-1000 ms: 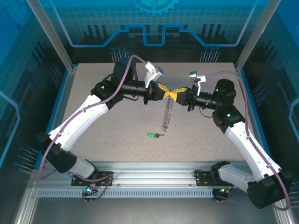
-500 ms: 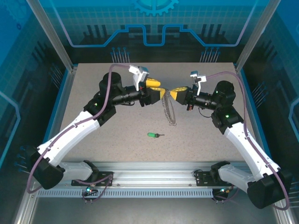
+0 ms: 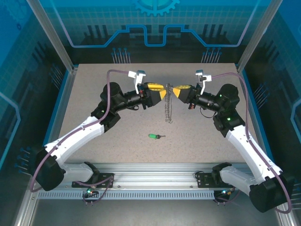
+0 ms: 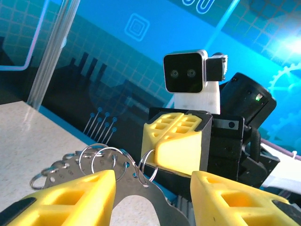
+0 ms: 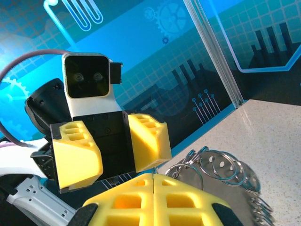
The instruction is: Put the keys on the keyring
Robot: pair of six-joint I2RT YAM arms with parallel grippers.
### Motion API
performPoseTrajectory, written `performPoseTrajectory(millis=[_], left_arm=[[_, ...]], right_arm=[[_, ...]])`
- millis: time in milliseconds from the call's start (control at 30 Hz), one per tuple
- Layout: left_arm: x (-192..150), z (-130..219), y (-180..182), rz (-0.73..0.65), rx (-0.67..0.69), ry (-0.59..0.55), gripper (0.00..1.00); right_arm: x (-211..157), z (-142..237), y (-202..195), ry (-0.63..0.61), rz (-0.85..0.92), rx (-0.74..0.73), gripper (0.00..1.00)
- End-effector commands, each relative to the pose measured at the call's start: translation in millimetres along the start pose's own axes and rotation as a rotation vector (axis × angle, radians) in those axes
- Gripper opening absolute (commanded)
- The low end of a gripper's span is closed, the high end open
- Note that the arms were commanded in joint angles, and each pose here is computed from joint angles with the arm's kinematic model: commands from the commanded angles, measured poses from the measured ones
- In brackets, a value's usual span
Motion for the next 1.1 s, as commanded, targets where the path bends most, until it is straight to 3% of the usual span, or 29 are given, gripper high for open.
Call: performPoseTrajectory(millis=[0,567,1067], left_arm=[[3,-5,-7,0.029,-0.075,-0.031,0.46],[-3,-16,-6,0.045,-0.111,-0.026,0.37],[-7,-20,-1,0.050,-0.102,-0.021,0.38]], right_arm=[[11,4,14,-0.060,0.041,0.030,0.00],[10,5,14,-0.065,0.036,0.025,0.00],[9,5,13,-0.062,0.032,0.024,0.00]])
Point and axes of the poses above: each hand's point on the last joint's axis, 136 mm out from that joint toward the fingers, its own z axis back along the fingers, its own y axis along the line the jaws close on, x = y × z, the point moved 5 cm from there along z, back along the fingers, and after that the axes turned 5 degrees about -z, right-handed, at the moved point
